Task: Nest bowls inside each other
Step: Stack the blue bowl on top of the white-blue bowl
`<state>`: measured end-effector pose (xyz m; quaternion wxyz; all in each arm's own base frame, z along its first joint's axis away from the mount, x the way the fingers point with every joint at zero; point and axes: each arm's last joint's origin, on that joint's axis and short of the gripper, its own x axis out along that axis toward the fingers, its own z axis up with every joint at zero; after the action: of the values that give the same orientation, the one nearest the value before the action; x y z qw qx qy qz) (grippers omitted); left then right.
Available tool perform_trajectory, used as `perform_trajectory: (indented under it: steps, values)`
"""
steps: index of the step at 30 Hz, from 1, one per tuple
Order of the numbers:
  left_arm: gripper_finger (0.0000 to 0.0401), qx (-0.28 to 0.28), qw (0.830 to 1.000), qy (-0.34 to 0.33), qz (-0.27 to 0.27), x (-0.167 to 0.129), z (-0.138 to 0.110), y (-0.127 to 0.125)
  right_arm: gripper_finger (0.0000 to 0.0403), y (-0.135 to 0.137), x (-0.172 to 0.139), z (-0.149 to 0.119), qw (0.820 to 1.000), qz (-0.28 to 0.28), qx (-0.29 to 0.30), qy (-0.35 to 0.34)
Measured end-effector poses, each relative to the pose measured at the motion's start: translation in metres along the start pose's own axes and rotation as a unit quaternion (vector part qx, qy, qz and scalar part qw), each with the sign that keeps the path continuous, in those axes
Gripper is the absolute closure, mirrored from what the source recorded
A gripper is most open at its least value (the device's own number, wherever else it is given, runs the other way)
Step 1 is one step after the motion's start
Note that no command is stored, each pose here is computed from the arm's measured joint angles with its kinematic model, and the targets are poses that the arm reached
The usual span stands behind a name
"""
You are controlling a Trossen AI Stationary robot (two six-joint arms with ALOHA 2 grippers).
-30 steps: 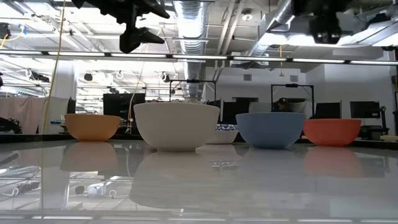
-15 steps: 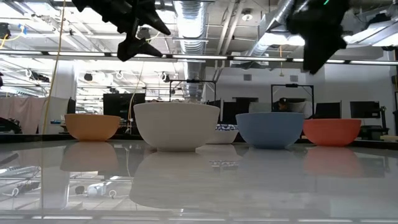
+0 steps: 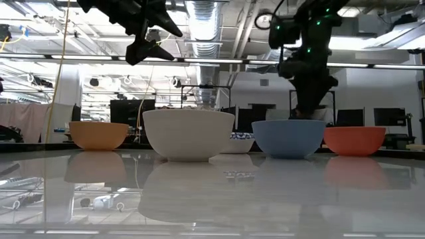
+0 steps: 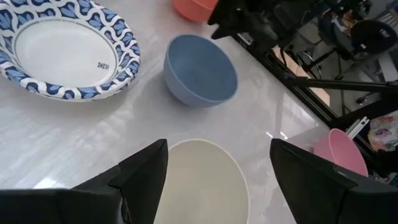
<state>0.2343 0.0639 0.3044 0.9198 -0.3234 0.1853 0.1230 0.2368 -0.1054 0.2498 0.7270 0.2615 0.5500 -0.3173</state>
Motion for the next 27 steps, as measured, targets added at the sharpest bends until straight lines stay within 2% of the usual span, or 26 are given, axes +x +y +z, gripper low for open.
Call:
perform_trajectory:
  steps: [4,15,19,24,27]
  values:
    - [0.013,-0.003,1.0,0.0,0.0,0.0,0.0,0.0,0.0218,-0.005,0.01,0.009,1.0,-0.003,0.005,-0.001]
    - [0.013,-0.004,1.0,0.0,0.0,0.0,0.0,0.0,0.0227,0.0,0.043,0.017,0.999,-0.019,-0.031,0.039]
    - [0.013,-0.004,1.0,0.0,0.0,0.0,0.0,0.0,0.0273,0.0,0.042,0.017,0.999,-0.019,-0.029,0.038]
    - [0.013,-0.004,1.0,0.0,0.0,0.0,0.0,0.0,0.0375,-0.004,0.044,0.018,0.999,-0.019,-0.016,0.045]
    - [0.013,-0.004,1.0,0.0,0.0,0.0,0.0,0.0,0.0387,-0.003,0.043,0.018,0.999,-0.012,-0.007,0.046]
